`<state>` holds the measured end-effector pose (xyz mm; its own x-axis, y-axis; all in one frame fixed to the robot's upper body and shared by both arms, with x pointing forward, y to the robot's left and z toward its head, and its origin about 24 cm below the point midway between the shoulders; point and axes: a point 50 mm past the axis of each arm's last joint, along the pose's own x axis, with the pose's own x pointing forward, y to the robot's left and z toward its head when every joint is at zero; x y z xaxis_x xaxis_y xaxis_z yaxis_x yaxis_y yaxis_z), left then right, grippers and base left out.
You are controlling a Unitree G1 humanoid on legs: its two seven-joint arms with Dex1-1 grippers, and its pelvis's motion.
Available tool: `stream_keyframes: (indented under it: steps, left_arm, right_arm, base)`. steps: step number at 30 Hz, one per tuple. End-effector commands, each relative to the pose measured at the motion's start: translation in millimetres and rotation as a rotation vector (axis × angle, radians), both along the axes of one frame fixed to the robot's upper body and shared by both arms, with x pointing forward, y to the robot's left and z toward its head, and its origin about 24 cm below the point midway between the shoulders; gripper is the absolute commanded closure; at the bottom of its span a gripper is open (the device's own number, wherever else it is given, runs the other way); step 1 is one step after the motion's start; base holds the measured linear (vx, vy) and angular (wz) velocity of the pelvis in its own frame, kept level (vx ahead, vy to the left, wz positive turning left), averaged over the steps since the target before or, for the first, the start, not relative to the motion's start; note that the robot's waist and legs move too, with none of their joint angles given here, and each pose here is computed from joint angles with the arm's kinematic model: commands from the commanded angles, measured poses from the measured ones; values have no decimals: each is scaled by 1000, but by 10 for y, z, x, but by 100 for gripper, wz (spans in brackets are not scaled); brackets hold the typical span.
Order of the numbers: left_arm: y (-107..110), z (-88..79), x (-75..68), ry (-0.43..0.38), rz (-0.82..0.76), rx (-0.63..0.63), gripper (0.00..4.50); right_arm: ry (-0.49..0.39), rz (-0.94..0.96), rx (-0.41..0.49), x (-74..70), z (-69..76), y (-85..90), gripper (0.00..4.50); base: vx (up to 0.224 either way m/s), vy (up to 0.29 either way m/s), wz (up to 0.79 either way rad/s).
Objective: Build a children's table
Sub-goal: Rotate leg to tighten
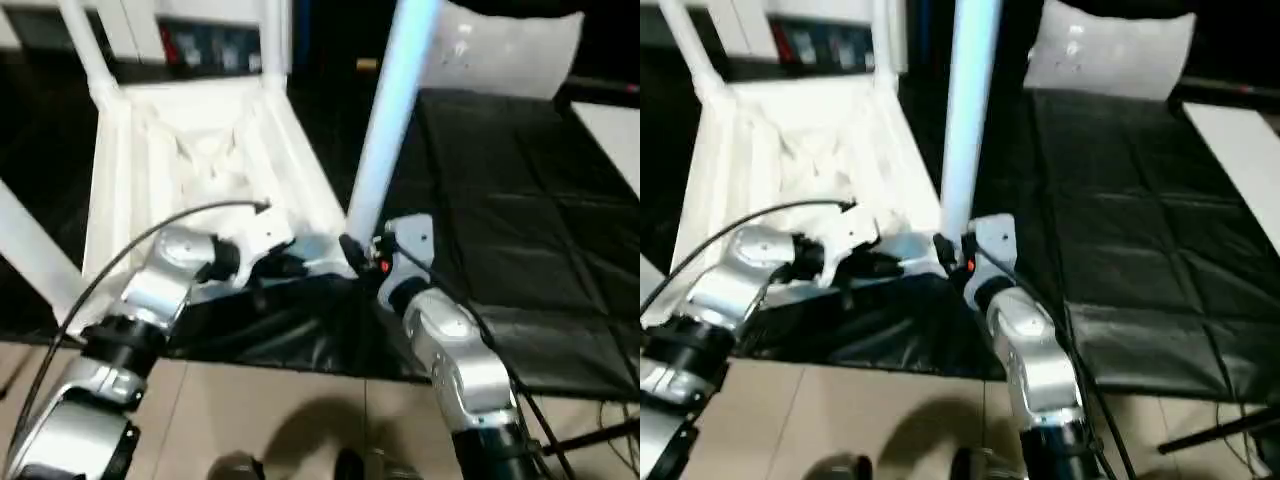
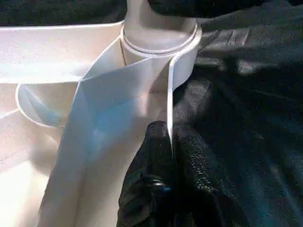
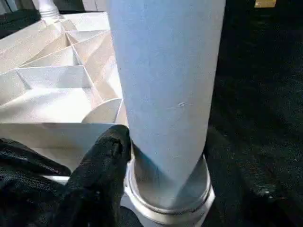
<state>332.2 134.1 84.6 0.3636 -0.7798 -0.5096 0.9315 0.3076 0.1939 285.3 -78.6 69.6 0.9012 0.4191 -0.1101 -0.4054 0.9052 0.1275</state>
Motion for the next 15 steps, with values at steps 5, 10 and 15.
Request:
stream_keyframes:
  steps: [5, 10, 15]
  left_arm:
    - [7, 3, 22, -34, 27, -43, 450]
    - [45, 127, -21, -55, 53, -209, 450]
    - [65, 215, -117, -71, 51, -311, 396]
  right_arm:
    - [10, 93, 53, -177, 10, -69, 127]
    - [-5, 188, 18, -295, 112, -361, 84]
    - [-13, 242, 47, -335, 242, -500, 41]
  base:
    - [0, 0, 0]
    - [0, 0, 0]
    - [0, 0, 0]
